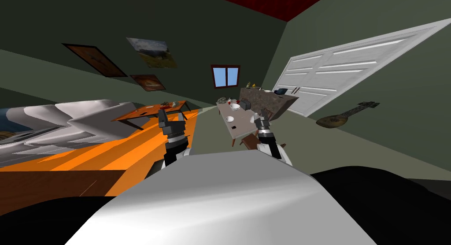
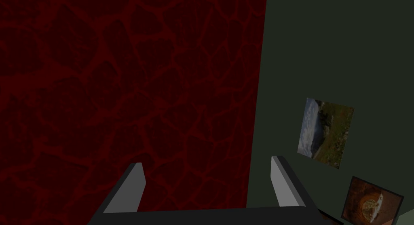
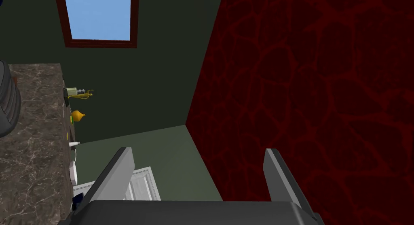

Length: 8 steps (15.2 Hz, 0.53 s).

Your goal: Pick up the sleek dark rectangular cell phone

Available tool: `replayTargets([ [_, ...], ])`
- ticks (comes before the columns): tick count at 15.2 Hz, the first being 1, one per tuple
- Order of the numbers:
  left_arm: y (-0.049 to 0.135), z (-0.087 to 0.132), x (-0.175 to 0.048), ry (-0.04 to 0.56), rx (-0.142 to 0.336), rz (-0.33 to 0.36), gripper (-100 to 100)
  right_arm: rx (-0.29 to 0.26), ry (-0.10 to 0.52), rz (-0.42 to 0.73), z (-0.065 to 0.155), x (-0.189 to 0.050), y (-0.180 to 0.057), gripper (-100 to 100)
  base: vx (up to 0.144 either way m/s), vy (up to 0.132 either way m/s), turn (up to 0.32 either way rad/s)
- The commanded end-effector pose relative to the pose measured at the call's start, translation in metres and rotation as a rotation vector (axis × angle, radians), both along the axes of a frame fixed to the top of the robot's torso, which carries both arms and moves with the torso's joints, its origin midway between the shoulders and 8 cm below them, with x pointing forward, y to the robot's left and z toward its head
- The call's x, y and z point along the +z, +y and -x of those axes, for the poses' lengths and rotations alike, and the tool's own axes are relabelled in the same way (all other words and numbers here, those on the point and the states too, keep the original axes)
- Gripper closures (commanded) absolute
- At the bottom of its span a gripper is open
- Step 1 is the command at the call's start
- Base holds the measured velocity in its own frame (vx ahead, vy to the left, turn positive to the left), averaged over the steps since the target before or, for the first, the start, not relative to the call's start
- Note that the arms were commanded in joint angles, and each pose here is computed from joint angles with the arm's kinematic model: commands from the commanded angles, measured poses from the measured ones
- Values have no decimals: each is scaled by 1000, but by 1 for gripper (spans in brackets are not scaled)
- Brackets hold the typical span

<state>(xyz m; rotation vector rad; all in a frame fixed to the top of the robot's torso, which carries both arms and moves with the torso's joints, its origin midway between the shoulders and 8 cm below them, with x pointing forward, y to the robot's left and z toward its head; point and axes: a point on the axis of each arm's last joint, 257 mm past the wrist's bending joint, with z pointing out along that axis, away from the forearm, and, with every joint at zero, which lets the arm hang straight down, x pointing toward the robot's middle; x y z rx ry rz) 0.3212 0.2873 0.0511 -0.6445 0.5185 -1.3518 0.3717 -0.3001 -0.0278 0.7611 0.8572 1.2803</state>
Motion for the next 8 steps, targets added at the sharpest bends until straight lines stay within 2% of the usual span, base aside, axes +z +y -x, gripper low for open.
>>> replayTargets([
  [1, 0, 0, 0, 0, 0, 0, 0, -4, 60, -45, -7, -19, -16, -100, 14, 124, 3],
  [2, 0, 0, 0, 0, 0, 0, 0, 0, 60, -52, -7, -19, -16, -100, 15, 116, 0],
  [3, 0, 0, 0, 0, 0, 0, 0, -11, 104, -84, -11, -35, -28, -100, 28, 115, 2],
  [4, 0, 0, 0, 0, 0, 0, 0, -7, 103, -93, -11, -35, -28, -100, 43, 113, 3],
  [5, 0, 0, 0, 0, 0, 0, 0, -22, 149, -131, -15, -52, -42, -100, 58, 123, 3],
  [6, 0, 0, 0, 0, 0, 0, 0, -17, 149, -141, -15, -52, -42, -100, 49, 116, -5],
  [7, 0, 0, 0, 0, 0, 0, 0, -35, 193, -181, -18, -70, -57, -100, 55, 118, -1],
  [8, 0, 0, 0, 0, 0, 0, 0, -31, 196, -195, -18, -71, -57, -100, 55, 114, -3],
])
